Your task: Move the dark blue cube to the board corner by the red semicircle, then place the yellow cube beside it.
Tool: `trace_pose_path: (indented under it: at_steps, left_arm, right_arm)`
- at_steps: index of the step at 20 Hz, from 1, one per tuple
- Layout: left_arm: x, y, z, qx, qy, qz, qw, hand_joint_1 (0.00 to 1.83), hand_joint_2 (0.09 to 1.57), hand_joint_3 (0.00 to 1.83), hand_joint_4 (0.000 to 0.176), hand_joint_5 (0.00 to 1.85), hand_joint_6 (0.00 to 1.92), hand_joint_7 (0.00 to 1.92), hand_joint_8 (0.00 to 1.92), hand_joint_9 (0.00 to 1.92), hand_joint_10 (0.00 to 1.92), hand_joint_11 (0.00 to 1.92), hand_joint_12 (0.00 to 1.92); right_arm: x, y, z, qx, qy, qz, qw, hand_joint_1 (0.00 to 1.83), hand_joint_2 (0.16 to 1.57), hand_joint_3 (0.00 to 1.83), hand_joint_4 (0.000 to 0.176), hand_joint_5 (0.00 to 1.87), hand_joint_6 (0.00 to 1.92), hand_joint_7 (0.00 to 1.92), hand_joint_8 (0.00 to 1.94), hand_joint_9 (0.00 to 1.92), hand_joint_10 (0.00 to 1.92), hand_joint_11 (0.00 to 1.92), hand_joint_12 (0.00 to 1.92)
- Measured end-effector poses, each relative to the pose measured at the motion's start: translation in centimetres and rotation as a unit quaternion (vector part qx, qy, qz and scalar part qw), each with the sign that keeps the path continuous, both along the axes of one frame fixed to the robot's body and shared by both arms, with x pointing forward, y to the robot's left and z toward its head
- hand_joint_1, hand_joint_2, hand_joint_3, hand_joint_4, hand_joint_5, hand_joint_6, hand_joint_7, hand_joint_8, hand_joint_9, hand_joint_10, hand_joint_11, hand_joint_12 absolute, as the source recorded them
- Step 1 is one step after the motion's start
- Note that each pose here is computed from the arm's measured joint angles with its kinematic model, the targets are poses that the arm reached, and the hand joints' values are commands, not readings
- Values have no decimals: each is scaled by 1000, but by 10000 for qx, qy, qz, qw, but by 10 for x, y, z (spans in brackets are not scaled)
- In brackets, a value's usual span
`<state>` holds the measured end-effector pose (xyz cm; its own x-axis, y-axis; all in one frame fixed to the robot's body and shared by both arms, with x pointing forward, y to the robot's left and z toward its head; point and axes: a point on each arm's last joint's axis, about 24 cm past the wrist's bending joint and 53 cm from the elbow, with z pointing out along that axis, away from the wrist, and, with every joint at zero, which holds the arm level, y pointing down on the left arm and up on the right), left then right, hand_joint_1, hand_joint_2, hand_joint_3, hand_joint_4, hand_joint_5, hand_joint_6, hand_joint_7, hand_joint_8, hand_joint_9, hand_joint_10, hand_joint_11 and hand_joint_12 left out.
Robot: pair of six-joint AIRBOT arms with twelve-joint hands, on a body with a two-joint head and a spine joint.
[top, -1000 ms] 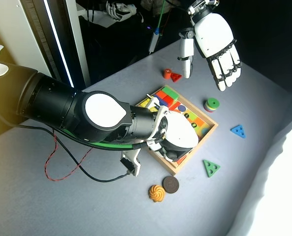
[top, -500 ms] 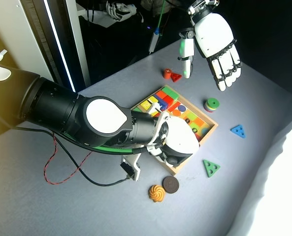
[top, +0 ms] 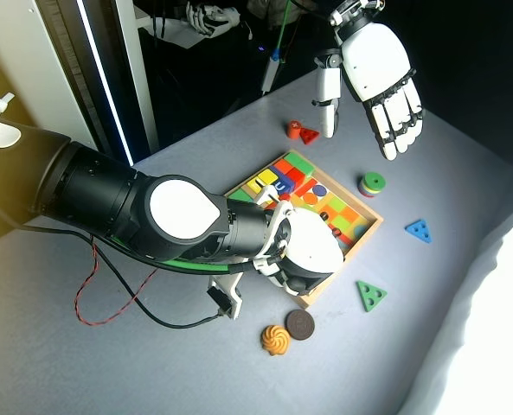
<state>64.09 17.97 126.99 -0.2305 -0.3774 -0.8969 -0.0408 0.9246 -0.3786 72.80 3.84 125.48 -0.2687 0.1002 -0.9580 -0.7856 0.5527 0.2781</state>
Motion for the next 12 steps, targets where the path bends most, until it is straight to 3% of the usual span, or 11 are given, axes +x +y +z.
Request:
trace_pose_path:
  at_steps: [12]
  left_arm:
    - [0, 0, 1, 19, -32, -5, 10000, 0, 1274, 1, 0, 118, 1, 124, 4, 127, 3, 0, 360]
  right_arm:
    - [-5, -16, -5, -196, -115, -4, 9997, 1777, 1300, 0, 0, 309, 11, 1330, 1941, 1539, 1921, 1656, 1921]
